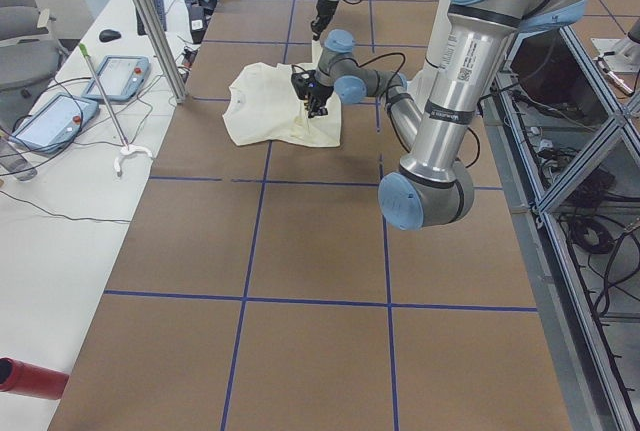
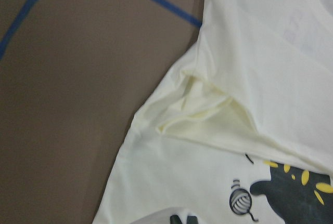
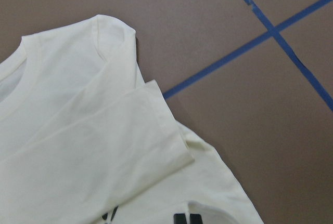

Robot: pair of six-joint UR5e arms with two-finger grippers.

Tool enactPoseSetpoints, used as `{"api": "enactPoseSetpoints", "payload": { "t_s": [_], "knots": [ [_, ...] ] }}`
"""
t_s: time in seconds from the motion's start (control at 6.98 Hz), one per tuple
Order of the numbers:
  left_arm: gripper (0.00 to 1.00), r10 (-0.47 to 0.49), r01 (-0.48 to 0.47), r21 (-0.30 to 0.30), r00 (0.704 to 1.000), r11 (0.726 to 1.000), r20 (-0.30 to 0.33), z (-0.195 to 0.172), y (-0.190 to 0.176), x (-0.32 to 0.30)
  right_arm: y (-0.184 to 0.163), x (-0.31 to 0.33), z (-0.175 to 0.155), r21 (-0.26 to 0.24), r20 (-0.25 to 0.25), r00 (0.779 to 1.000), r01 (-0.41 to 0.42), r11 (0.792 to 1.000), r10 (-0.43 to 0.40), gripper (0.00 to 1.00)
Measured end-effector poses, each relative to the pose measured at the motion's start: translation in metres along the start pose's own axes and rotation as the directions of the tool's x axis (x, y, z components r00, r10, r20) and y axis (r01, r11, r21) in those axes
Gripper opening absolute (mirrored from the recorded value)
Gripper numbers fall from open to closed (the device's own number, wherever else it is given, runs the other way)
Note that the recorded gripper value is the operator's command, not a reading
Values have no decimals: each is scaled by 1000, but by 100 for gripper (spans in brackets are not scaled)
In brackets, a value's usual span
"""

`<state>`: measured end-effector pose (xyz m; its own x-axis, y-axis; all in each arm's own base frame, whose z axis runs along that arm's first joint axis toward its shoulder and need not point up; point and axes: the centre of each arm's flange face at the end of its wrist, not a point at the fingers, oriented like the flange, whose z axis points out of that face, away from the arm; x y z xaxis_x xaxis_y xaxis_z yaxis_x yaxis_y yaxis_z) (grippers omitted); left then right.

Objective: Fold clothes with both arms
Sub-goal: 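Release the hem near the collar and raise both grippers, then move the right gripper to the near corner while the left holds the far corner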

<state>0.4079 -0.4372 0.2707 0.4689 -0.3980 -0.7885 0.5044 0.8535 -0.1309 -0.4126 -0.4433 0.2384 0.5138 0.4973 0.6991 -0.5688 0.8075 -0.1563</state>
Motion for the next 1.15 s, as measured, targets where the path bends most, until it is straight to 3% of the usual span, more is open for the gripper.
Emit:
{"api": "enactPoseSetpoints", "payload": {
  "t_s": [0.29, 0.57, 0.86, 1.15],
  "knots": [
    [0, -16, 14, 75, 1000, 997, 16, 11, -60, 14, -76, -39, 32, 6, -25, 1000, -19, 1000, 19, 0],
    [0, -25, 23, 124, 1000, 992, 13, 39, -93, 40, -124, -55, 69, 4, -5, 999, -37, 999, 37, 0],
    [0, -30, 26, 192, 999, 981, 17, 96, -120, 56, -141, -72, 103, 8, -36, 998, -46, 999, 46, 0],
    [0, -29, 26, 232, 1000, 972, 7, 132, -135, 54, -150, -74, 137, 12, -33, 999, -42, 999, 42, 0]
  ]
}}
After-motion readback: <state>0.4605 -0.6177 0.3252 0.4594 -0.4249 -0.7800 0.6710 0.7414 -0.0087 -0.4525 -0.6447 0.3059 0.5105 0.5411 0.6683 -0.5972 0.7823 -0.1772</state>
